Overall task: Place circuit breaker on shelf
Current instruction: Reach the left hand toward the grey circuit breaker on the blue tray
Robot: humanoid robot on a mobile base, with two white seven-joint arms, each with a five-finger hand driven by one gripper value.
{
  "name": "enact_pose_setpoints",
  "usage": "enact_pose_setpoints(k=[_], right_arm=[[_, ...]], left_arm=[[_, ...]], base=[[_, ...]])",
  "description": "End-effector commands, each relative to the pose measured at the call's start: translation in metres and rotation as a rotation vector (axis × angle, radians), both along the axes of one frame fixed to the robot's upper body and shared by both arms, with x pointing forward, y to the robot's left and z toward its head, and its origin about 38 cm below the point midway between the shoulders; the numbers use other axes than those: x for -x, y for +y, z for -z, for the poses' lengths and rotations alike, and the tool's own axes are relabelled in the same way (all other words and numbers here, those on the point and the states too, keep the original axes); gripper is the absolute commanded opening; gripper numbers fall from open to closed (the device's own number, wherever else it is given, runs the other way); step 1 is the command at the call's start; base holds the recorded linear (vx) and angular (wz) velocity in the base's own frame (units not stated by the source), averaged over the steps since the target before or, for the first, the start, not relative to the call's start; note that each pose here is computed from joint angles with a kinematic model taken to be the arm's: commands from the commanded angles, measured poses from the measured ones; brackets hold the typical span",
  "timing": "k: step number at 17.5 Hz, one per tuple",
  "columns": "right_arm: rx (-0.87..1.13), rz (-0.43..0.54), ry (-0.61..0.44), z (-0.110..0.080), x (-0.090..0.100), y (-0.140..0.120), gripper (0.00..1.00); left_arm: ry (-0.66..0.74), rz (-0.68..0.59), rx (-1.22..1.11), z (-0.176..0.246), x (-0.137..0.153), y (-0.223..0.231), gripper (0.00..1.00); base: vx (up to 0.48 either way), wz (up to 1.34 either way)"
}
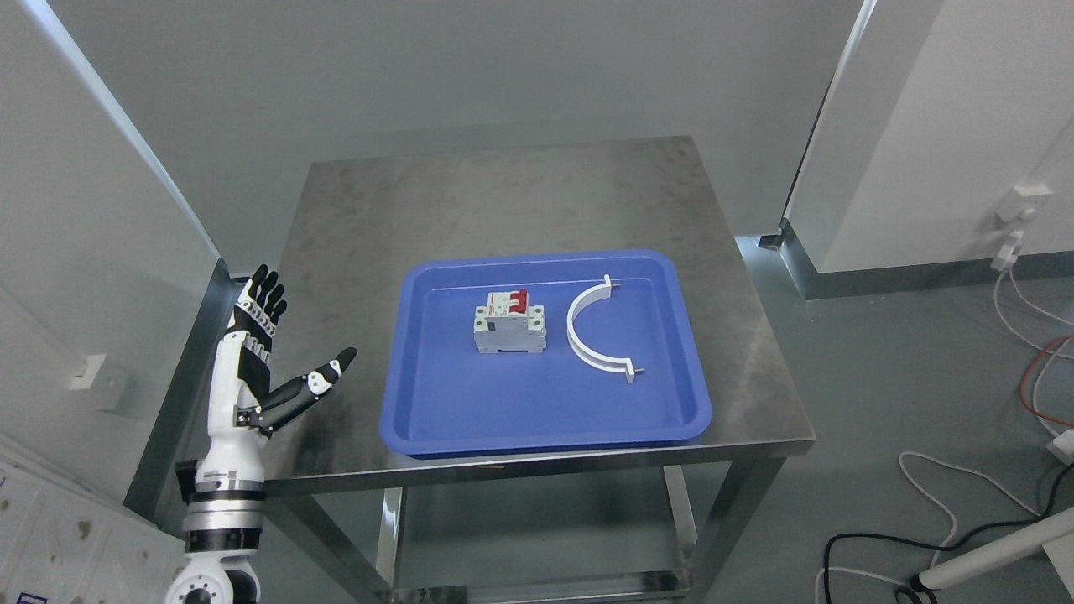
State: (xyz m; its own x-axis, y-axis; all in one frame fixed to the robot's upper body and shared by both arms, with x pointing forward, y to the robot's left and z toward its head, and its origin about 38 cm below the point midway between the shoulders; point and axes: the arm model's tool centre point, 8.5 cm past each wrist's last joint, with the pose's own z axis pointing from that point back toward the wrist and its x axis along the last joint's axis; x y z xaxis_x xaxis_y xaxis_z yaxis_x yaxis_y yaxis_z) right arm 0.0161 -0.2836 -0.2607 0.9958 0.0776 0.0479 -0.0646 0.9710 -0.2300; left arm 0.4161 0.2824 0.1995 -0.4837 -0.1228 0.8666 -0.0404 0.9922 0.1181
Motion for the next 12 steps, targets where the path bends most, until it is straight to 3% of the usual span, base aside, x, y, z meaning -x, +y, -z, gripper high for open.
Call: enact_pose_setpoints(k=[1, 4, 9, 12], right_arm=[[0.016, -0.023, -0.015, -0.001, -0.002, -0.010, 1.00], [0.016, -0.023, -0.015, -0.001, -0.002, -0.010, 1.00], [0.017, -0.023, -0.015, -0.001, -0.002, -0.010, 1.00], [0.017, -0.023, -0.015, -0.001, -0.002, -0.010, 1.00]], left_arm=[[-0.069, -0.012, -0.052, -0.041, 0.002, 0.007, 1.00], [-0.075, 0.037, -0.073, -0.052, -0.004, -0.002, 1.00], [0.116, 0.320, -0.375, -0.097, -0.035, -0.022, 0.99], [0.171, 0.315, -0.586, -0.125, -0.043, -0.018, 0.97]], base=[[-0.011, -0.04], [0.003, 0.00], [0.015, -0.06], [0.029, -0.05]])
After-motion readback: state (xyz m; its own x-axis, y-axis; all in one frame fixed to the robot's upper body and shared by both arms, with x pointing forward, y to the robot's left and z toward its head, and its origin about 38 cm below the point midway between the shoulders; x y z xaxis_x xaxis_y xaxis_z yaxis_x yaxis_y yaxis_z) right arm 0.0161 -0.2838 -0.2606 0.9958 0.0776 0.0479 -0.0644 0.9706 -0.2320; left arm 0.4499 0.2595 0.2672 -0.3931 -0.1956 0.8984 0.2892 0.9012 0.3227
